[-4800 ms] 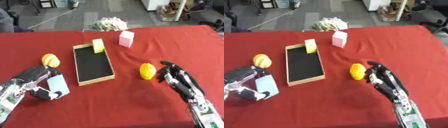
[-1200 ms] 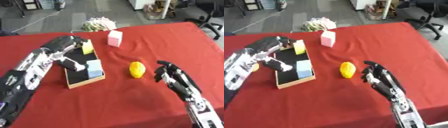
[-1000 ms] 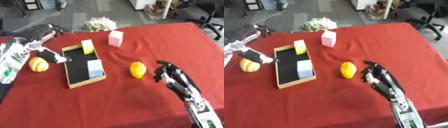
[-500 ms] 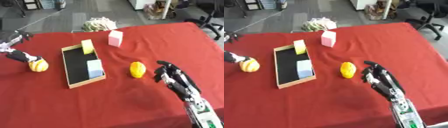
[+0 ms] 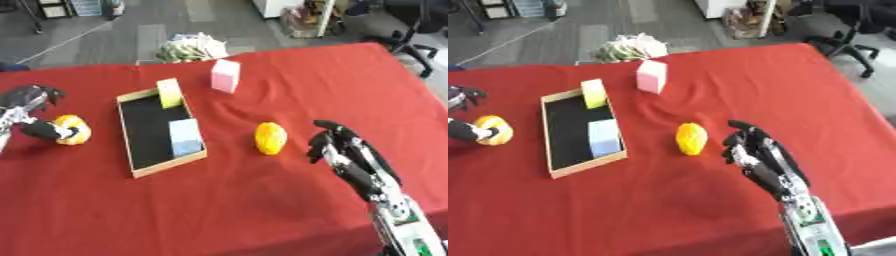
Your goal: Pick up objects on the table and place them in the box.
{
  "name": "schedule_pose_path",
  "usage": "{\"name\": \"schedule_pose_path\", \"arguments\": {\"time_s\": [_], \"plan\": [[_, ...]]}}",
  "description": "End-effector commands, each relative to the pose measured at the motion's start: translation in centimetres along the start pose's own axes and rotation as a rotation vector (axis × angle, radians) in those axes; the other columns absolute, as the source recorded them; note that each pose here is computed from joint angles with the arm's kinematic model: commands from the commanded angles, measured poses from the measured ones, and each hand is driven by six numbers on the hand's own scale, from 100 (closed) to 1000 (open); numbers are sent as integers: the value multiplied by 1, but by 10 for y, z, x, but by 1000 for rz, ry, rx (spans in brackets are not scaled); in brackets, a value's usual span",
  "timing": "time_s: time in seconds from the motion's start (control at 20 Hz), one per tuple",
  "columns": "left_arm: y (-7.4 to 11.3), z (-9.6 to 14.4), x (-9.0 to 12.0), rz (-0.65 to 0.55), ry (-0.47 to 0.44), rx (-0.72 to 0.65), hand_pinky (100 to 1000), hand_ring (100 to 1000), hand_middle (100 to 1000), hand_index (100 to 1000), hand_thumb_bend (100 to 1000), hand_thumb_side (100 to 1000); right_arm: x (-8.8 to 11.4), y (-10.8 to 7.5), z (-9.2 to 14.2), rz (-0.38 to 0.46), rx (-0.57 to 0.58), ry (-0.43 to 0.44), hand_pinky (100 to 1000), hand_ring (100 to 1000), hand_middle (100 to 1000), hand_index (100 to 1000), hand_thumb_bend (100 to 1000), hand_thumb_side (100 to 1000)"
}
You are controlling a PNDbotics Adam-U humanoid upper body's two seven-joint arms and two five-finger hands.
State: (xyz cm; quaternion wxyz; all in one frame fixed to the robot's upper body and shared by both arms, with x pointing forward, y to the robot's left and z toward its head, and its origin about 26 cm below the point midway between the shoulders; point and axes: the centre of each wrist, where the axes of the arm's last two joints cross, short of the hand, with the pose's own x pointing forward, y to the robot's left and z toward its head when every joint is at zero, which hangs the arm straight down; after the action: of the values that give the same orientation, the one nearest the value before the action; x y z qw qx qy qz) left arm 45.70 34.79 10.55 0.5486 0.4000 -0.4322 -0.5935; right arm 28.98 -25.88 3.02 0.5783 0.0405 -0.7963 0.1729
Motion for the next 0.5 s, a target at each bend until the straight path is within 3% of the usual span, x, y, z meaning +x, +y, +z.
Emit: {"name": "schedule_pose_path", "arguments": {"time_s": [0.05,0.25,0.5], "plan": [[11,0,-4,-21,20,-33,794,688,709,898,501,443,6,-4,-4,17,3,-24,505,553,570,854,100,456],[14,1,-4,-37,39,-86,722,596,612,833,479,330,6,-4,-4,17,4,-24,505,553,570,854,100,457],[22,3,-2,-26,57,-17,590,458,454,699,199,271,6,-4,-4,18,4,-22,505,553,570,854,100,455]]}}
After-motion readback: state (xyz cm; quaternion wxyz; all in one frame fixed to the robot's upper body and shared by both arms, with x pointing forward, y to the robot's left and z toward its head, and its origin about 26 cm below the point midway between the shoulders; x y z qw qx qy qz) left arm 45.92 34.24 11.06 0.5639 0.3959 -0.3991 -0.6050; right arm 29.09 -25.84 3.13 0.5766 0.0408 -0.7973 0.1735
